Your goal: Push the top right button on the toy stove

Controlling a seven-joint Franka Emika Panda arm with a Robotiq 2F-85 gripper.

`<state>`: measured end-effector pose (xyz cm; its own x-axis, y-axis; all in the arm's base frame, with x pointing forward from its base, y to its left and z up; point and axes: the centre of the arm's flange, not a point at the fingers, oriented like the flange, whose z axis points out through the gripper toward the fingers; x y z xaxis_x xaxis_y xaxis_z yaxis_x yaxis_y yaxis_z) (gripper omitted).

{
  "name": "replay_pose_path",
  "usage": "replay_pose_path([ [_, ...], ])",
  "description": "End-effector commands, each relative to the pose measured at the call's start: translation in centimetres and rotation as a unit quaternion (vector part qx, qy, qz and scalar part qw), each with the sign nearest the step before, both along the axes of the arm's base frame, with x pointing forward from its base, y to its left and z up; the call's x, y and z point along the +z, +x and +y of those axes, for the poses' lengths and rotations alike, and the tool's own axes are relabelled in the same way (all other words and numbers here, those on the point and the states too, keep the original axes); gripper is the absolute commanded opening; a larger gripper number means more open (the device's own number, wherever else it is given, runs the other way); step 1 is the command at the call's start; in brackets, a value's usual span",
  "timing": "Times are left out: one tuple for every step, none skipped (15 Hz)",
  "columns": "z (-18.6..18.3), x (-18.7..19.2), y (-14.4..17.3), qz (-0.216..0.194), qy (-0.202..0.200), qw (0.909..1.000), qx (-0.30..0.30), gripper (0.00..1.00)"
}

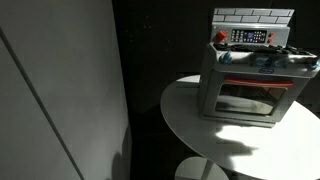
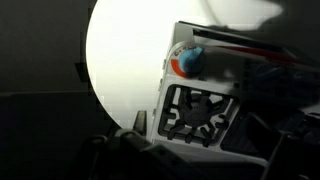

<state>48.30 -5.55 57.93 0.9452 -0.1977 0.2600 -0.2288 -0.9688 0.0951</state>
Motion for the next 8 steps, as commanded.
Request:
replay_pose_path([
  [0.0,-0.1,0.0,0.001,0.000,1.0000,0.000,1.00],
  [0.0,-0.2,0.0,0.002,0.000,1.0000,0.000,1.00],
  [0.1,-0.2,0.0,0.002,0.000,1.0000,0.001,1.00],
  [0.1,-0.2,0.0,0.002,0.000,1.0000,0.001,1.00],
  [0.1,-0.2,0.0,0.002,0.000,1.0000,0.001,1.00],
  [0.0,-0.2,0.3,-0.005,-0.008,0.9999,-0.011,1.00],
  [-0.2,-0.3,0.9,-0.009,-0.009,0.9996,-0.023,1.00],
  [-0.4,-0.4,1.4,-0.023,-0.012,0.9991,-0.035,1.00],
])
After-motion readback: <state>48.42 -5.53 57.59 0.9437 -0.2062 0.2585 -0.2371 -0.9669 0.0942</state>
